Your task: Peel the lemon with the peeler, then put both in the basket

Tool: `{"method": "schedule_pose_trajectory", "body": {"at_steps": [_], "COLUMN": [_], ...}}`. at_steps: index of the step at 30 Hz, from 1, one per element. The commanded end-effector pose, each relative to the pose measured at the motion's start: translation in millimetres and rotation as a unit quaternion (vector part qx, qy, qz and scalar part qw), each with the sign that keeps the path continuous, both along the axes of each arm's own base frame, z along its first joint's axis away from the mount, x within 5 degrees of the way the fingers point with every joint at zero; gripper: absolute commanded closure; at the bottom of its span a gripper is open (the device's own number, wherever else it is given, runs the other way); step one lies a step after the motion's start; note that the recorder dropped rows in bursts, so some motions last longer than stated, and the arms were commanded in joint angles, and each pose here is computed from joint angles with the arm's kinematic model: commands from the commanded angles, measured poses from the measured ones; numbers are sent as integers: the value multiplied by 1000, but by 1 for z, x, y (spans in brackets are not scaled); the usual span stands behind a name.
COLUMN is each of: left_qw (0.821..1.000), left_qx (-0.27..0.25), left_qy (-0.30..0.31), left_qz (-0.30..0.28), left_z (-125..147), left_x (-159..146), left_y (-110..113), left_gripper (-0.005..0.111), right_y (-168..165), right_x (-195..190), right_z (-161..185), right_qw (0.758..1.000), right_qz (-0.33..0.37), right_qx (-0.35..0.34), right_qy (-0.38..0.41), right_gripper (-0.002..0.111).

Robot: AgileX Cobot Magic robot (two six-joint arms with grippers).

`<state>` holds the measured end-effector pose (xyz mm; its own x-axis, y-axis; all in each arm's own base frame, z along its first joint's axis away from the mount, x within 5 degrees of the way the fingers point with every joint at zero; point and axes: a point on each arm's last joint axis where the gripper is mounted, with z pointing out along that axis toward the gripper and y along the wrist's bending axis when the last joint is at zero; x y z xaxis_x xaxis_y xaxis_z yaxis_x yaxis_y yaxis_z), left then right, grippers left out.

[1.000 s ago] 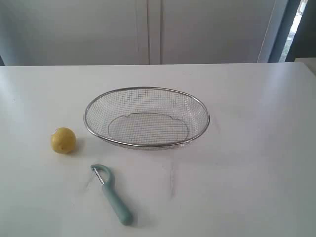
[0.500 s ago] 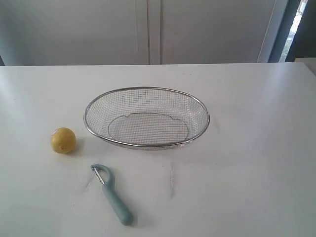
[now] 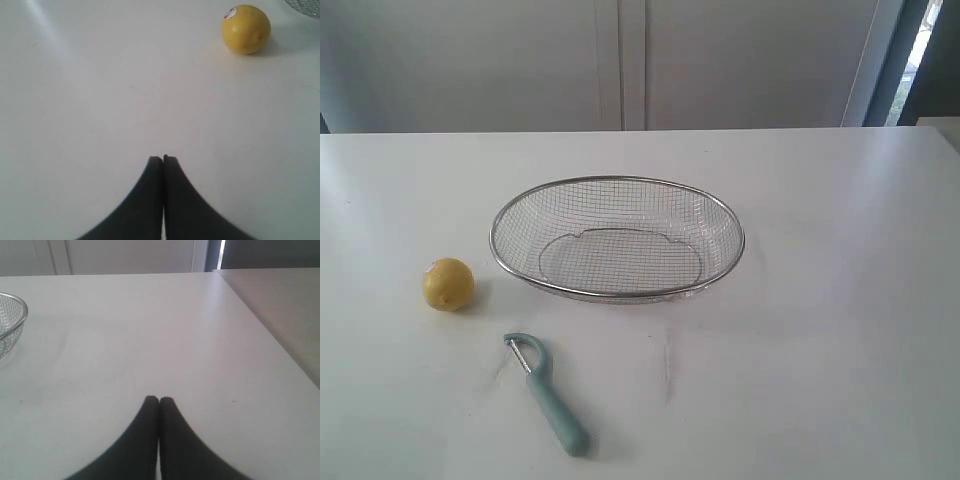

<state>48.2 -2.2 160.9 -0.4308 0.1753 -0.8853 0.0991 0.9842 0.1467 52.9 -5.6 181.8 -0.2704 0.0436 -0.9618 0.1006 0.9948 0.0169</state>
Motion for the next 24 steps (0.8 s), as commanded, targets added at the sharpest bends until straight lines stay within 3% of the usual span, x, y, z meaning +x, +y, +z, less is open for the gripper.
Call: {"method": "schedule_pose_trajectory", "body": {"at_steps": [1,14,24], "left_qw": [1000,1000,1000], "left_qx": [-1,-1,-1], "left_qy": [6,6,6], "left_qz": [-2,-2,-2], "left_z": [-4,-4,-4], "left_x": [-1,-1,-1], "left_y": [0,0,0], "left_gripper": [107,107,107], "right_y": [0,0,1], "right_x": [0,1,3], "right_z": [0,2,23], "right_qw": [1000,1000,991], "right_qz": [1,1,6], "right_qx": [-3,-4,-13], "right_qy": [-7,-20,-135], "right_gripper": [108,108,108]}}
